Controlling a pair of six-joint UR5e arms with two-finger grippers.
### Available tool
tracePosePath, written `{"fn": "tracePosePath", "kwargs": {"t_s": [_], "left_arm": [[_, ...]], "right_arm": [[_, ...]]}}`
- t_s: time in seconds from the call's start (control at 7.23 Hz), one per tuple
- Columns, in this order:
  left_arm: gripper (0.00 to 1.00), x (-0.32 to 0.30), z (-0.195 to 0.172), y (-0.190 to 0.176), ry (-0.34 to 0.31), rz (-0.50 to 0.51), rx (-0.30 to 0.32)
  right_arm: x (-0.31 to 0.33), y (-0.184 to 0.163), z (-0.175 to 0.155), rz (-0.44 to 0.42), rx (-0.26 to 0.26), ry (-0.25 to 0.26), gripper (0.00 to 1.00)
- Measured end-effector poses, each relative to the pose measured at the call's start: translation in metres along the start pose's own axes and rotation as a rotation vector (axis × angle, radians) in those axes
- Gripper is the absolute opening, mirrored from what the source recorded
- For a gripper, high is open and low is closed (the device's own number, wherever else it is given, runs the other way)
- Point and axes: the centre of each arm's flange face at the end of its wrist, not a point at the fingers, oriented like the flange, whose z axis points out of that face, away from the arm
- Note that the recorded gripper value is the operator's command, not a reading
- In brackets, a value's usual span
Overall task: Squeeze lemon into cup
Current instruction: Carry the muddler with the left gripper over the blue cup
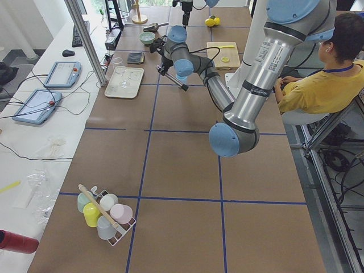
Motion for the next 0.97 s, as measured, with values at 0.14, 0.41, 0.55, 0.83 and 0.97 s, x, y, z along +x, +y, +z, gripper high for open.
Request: {"fn": "tracePosePath", "kwargs": {"t_s": [0.14,0.41,0.55,0.83,0.97], "left_arm": [[0.00,0.024,0.002,-0.002,0.028,0.036,0.085],[0.00,0.071,0.032,0.018,0.010,0.061,0.304],[0.00,0.097,0.049,0.036,-0.023,0.047,0.401],[0.00,0.117,0.075,0.060,-0.081,0.004,0.547],[0.00,0.125,0.090,0.069,-0.103,-0.013,0.589]], "right_arm": [[0.002,-0.001,-0.001,0.004,0.003,0.002,1.00],[0.008,-0.002,-0.002,0.014,0.005,0.008,1.00],[0.011,-0.003,-0.002,0.018,0.005,0.010,1.00],[0.013,-0.002,-0.003,0.021,0.003,0.011,1.00],[0.013,-0.001,-0.003,0.021,0.002,0.010,1.00]]}}
